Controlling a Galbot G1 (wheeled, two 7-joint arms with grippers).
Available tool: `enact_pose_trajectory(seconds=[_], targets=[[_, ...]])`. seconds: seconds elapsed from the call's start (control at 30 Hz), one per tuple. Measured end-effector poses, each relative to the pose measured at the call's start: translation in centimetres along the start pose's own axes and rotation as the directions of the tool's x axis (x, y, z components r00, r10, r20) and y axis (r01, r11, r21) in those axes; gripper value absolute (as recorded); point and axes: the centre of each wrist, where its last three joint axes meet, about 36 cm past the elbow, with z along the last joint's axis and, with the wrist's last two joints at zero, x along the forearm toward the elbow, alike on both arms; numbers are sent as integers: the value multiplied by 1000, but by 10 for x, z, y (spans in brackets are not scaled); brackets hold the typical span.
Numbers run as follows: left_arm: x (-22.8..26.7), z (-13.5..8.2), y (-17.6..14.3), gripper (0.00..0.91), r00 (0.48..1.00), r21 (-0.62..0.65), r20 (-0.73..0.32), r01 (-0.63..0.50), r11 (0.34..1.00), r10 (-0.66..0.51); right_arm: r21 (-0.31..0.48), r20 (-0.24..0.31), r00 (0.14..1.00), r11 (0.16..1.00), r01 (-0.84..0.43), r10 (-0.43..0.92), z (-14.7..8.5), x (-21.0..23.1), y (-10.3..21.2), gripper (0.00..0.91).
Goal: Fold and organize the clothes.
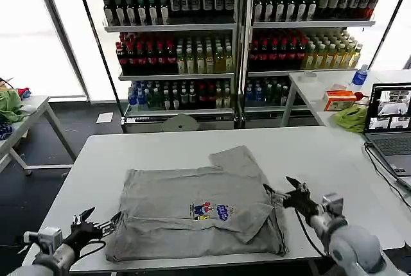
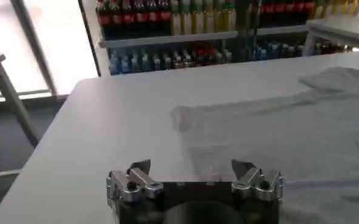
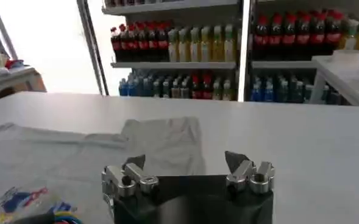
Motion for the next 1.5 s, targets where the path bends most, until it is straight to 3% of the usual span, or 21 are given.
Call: enact_pose_trajectory(seconds=[0.43,0.97,1.0,1.07,1.1,1.13,1.17,1.2,1.23,1.27,1.3,1.33,1.37,1.5], targets=[[-85,-30,34,907,999,24,-16,-29,999,29,-4,-47,998,999,32,-32,-44,-114,-7,907],[-155,-53,43,907,998,50,-44,-46,998,48,-21,-154,988,1000,15,-19,-37,-176,1,907],[-157,-54,43,907,998,52,-46,-47,998,49,-21,-157,987,1000,15,-18,-37,-177,1,877],[-162,-55,42,907,997,56,-50,-49,997,52,-22,-166,986,1000,14,-17,-35,-180,2,645],[-163,-56,42,907,997,57,-52,-51,997,54,-22,-170,985,1000,13,-17,-34,-182,2,373],[-165,-56,41,907,997,56,-55,-53,997,56,-22,-173,985,1000,12,-16,-33,-183,3,222],[-165,-56,41,867,997,55,-57,-57,997,60,-22,-176,984,1000,11,-14,-33,-185,4,121],[-166,-56,40,665,996,54,-59,-59,997,62,-23,-178,984,1000,10,-14,-32,-186,4,0],[-167,-55,40,403,996,54,-62,-62,997,65,-25,-179,984,1000,10,-15,-31,-187,5,0],[-168,-55,39,292,996,54,-64,-64,996,68,-26,-180,984,1000,11,-15,-31,-188,6,0],[-169,-54,38,292,995,55,-66,-67,996,70,-28,-180,983,1000,12,-17,-31,-189,6,0],[-169,-54,38,81,995,56,-69,-68,996,72,-29,-181,983,999,14,-19,-31,-189,7,0],[-169,-54,38,20,995,59,-71,-70,996,74,-30,-182,983,999,16,-21,-31,-190,8,0],[-169,-53,38,10,993,67,-82,-76,995,81,-33,-185,983,999,18,-24,-31,-192,9,0]])
